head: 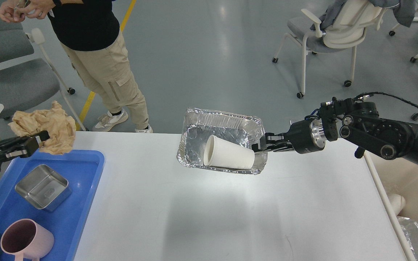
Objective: Tidy desktop
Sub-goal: 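Lift the brown paper and place it into the foil tray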
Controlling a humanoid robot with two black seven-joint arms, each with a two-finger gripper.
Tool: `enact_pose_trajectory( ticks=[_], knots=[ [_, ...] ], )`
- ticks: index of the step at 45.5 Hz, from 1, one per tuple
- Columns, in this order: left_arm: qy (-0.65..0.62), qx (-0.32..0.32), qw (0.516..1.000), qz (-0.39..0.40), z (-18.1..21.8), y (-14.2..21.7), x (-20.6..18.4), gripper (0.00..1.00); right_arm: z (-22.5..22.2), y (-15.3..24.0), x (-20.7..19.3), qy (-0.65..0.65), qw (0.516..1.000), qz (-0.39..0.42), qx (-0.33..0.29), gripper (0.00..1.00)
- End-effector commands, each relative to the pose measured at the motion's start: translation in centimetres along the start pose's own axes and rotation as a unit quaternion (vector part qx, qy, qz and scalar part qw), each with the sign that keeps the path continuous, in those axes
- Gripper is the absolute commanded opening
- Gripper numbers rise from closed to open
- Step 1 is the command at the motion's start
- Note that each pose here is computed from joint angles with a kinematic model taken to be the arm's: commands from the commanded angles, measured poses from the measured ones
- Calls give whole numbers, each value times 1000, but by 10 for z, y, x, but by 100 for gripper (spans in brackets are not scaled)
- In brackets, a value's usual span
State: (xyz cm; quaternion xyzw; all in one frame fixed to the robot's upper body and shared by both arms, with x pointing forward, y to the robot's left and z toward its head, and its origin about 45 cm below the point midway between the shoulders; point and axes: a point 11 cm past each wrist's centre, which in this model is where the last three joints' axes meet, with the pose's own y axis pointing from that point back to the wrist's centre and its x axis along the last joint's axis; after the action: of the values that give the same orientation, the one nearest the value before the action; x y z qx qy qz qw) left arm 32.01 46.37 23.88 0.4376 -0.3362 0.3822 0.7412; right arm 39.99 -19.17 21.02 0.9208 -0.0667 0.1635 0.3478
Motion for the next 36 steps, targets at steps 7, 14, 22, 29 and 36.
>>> enact_pose_trajectory(
  ticks=[7,14,22,29,36],
  knots=[
    [39,-29,996,76,24,11,64,4,0,1,0,0,1000,0,0,0],
    [50,-85,990,103,60,7,122,4,-3,0,1,3,1000,0,2,0],
    [26,-151,985,76,112,5,171,4,-6,-3,0,5,1000,-3,5,0],
    [-112,-184,976,-4,179,-29,180,4,-9,-5,2,8,1000,-4,7,0],
    [-195,-211,955,-70,233,-59,166,5,-11,-5,3,11,1000,-4,8,0]
  ],
)
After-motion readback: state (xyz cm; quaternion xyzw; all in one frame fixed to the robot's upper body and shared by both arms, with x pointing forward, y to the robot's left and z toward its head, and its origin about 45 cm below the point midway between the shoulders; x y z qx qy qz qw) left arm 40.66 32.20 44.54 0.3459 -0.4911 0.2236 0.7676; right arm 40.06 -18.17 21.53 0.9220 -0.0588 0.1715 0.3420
